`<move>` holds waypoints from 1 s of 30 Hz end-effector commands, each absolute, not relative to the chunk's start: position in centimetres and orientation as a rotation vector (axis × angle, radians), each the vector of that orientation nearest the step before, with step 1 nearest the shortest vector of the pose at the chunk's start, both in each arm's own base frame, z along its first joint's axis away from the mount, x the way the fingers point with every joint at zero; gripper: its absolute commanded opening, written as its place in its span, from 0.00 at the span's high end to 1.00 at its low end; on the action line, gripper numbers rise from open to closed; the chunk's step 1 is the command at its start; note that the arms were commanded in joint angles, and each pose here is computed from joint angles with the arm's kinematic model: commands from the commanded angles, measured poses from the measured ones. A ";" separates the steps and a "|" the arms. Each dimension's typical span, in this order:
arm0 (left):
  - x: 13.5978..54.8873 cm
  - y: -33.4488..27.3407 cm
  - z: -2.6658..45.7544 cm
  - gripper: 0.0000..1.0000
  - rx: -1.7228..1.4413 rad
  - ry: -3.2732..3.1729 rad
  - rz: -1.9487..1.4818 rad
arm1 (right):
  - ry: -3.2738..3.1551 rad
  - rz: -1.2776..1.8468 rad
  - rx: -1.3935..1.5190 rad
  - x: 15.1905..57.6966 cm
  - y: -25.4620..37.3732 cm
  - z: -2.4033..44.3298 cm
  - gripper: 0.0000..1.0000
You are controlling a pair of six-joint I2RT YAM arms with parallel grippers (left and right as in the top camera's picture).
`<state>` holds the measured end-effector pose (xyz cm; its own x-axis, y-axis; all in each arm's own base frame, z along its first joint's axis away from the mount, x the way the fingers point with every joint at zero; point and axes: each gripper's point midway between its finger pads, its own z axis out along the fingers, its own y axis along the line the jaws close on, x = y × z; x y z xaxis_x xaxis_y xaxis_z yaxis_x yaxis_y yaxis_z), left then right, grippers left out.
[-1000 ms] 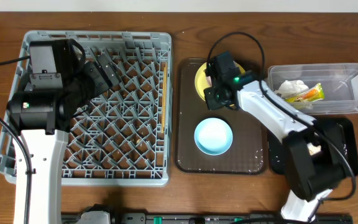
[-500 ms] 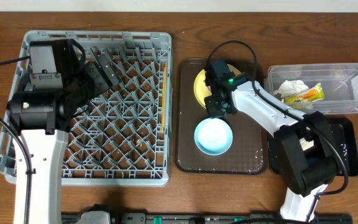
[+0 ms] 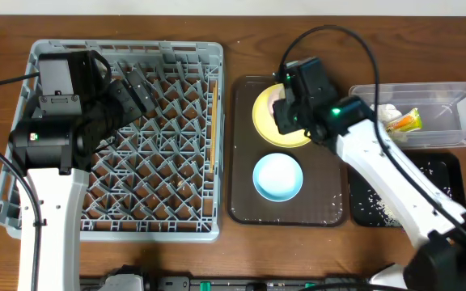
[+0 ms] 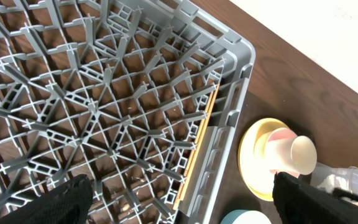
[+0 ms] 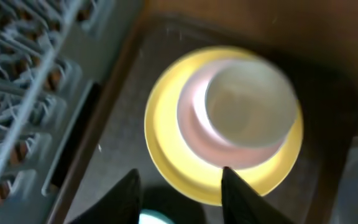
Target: Sort waste into correct bins and load items into the dishwasher rack
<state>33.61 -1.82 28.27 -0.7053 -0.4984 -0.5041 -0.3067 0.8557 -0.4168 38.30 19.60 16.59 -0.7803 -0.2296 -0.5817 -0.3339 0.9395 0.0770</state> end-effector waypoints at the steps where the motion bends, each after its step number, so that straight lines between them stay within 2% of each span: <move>1: 33.7 -1.8 28.4 0.06 -0.572 2.401 -0.404 | 2.474 0.181 -0.475 39.1 19.4 16.2 0.57; 7: 33.7 -1.8 28.4 0.06 -0.572 2.401 -0.404 | 2.480 0.047 -0.451 40.8 18.4 14.1 0.59; 18: 33.7 -1.8 28.4 0.06 -0.572 2.401 -0.404 | 2.539 -0.005 -0.464 42.0 18.5 9.6 0.63; 30: 33.7 -1.8 28.4 0.06 -0.572 2.401 -0.404 | 2.557 -0.023 -0.467 42.0 17.6 9.2 0.64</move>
